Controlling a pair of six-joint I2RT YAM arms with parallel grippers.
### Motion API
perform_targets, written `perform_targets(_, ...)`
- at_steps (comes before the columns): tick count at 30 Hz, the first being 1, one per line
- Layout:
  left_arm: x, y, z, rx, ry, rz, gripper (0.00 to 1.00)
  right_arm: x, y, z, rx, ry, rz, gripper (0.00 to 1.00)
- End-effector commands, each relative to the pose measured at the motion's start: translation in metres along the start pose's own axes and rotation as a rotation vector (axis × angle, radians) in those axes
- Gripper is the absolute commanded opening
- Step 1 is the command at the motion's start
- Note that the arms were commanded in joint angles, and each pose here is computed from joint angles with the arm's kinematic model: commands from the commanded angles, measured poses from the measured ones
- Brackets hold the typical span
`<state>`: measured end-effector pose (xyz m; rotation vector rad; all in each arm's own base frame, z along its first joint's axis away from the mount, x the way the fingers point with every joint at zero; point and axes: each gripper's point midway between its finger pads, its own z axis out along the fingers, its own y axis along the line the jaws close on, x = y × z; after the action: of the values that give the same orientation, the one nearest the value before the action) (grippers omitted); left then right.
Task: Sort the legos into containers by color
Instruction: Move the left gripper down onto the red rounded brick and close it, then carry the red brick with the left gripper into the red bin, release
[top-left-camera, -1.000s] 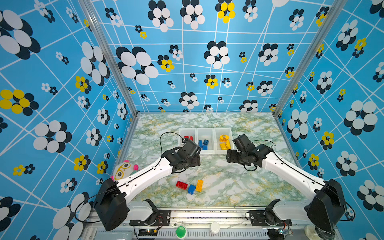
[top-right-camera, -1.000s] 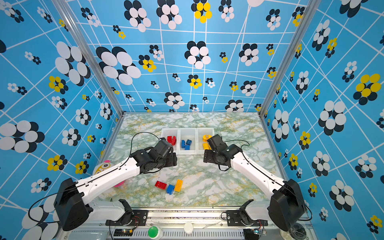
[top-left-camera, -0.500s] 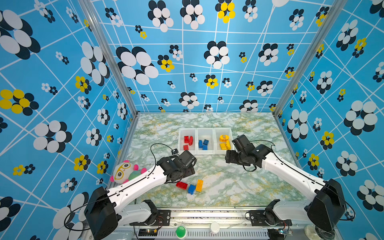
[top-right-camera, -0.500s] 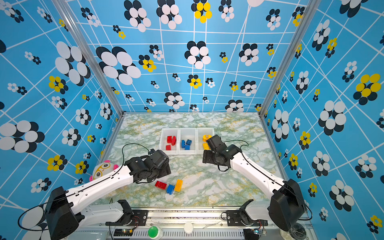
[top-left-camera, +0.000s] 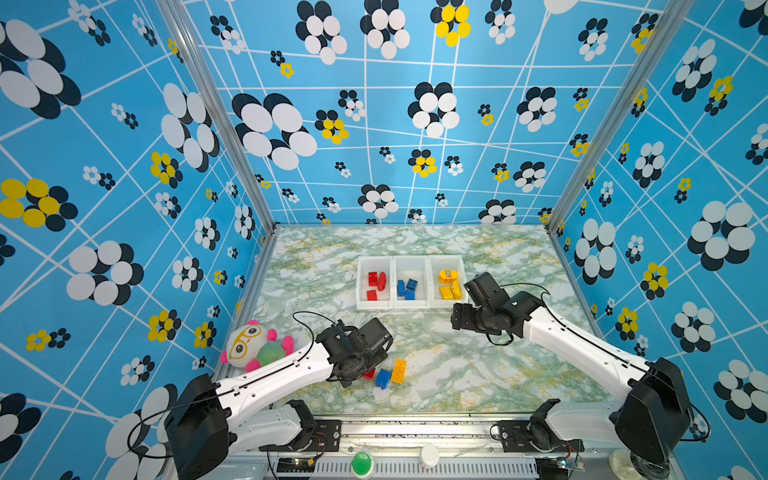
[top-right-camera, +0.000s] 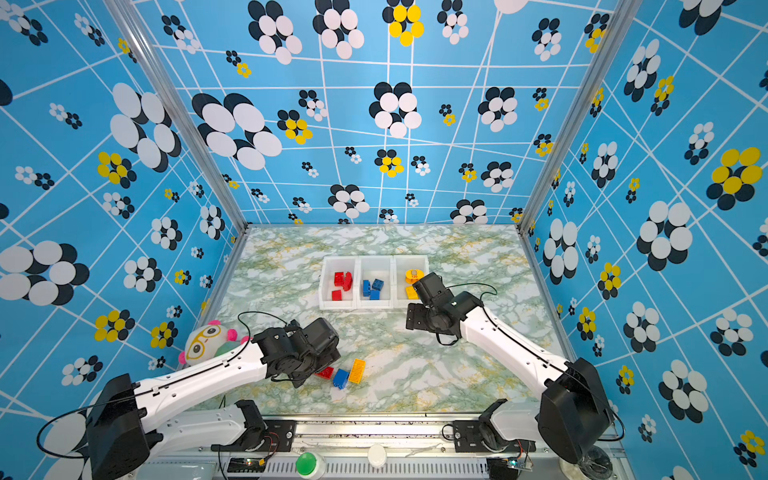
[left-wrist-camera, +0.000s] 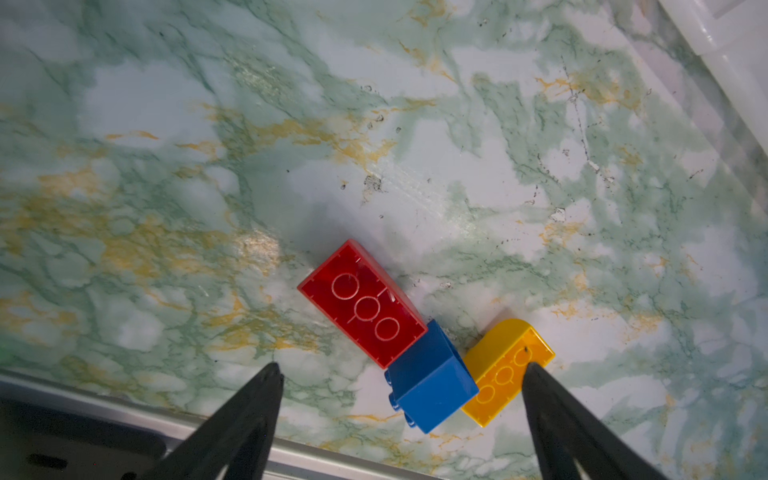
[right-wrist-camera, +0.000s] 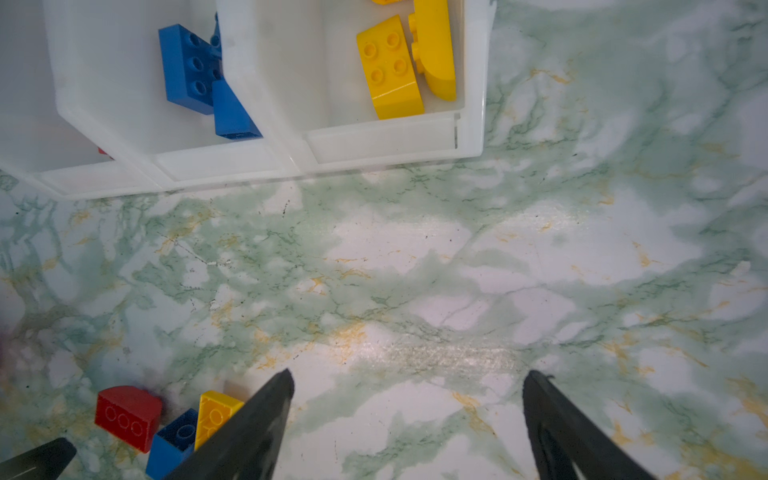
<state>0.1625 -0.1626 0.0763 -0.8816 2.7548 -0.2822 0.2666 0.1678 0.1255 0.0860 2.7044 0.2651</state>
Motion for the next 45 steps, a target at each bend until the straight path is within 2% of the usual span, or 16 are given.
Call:
perform_targets(1,0.003,0.006,0.011,-0.020,-0.004,-0.078,0.92,-0.001,0.003,-0.004,-0.012,-0.016,0.000,0.89)
perform_targets(26,0.015,0.010,0.050,-0.058,0.031,-0.151,0.74,-0.004,0.003,-0.007,-0.011,-0.020,-0.003,0.89)
perform_targets(31,0.015,0.011,0.054,-0.065,0.029,-0.150,0.65,-0.004,0.003,-0.007,-0.008,-0.018,-0.001,0.89)
perform_targets(45,0.010,0.012,0.049,-0.069,0.004,-0.122,0.31,-0.006,0.004,-0.008,-0.010,-0.024,-0.004,0.89)
